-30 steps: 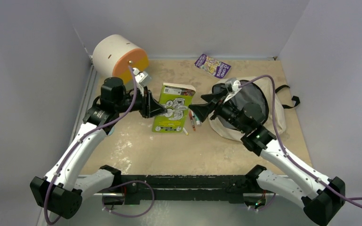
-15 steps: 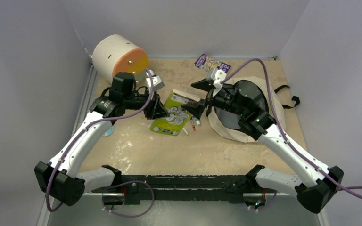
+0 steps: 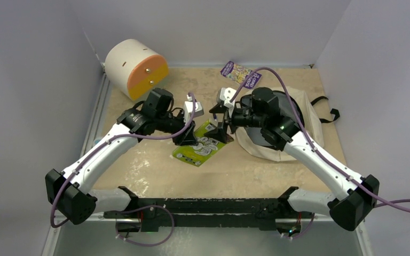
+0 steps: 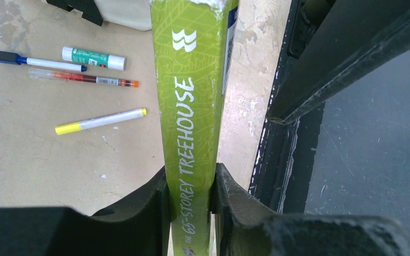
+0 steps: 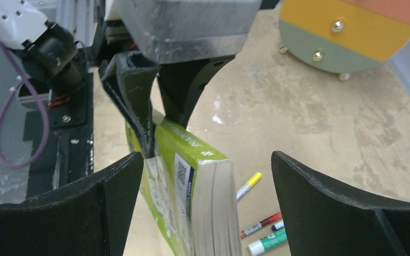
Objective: Pack the student bag
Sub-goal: Pick up the book from the center of the board.
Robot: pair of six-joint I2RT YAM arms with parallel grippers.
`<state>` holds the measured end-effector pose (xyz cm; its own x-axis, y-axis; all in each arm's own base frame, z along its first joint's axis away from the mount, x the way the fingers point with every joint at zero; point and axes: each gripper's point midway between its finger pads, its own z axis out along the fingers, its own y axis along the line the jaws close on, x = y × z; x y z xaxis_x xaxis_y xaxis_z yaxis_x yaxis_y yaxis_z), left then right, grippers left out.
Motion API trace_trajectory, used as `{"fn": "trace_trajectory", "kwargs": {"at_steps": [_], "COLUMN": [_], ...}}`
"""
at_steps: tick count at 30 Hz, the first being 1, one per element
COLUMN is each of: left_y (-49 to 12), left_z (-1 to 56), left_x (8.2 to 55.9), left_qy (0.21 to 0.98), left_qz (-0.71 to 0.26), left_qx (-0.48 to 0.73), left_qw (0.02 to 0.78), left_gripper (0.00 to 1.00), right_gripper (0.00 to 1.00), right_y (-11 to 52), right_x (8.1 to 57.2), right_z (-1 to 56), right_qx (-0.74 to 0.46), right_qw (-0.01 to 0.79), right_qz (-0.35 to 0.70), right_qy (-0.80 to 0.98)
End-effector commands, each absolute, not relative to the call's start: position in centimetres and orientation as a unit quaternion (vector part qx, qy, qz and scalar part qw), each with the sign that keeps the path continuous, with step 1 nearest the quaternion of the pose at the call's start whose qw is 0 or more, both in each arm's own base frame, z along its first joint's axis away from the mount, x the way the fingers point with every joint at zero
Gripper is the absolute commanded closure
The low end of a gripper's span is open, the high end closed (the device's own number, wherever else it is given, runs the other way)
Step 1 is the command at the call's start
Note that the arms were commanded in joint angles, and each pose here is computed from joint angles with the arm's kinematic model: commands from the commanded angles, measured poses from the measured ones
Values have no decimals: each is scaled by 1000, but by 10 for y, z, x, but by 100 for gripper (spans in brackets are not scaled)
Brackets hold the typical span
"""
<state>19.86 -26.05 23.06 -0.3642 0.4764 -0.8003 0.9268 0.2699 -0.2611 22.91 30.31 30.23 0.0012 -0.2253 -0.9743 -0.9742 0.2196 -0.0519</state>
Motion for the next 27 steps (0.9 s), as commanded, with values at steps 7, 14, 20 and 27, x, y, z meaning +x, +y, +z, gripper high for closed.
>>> {"fn": "trace_trajectory", "kwargs": {"at_steps": [7,14,20,27], "left_y": [-270,-272,-270,-268], "left_z": [275,285,285,284], "left_x": [195,180,180,193], "left_qy": [666,640,641,670], "left_qz": [-398,-428,-423,-402], "left_qx": [515,528,529,498], "left_qw": [365,359,363,376], "left_gripper": [100,100,100,100], "right_gripper": [18,27,50,86], "right_y": [308,311,313,311], "right_x": [201,206,201,182], "right_z": [286,277,271,271], "right_qx": [-544,-549,-555,-560], "right_qw": [437,429,413,393], "right_qz": [422,419,430,464], "right_qy": [578,582,580,563]}}
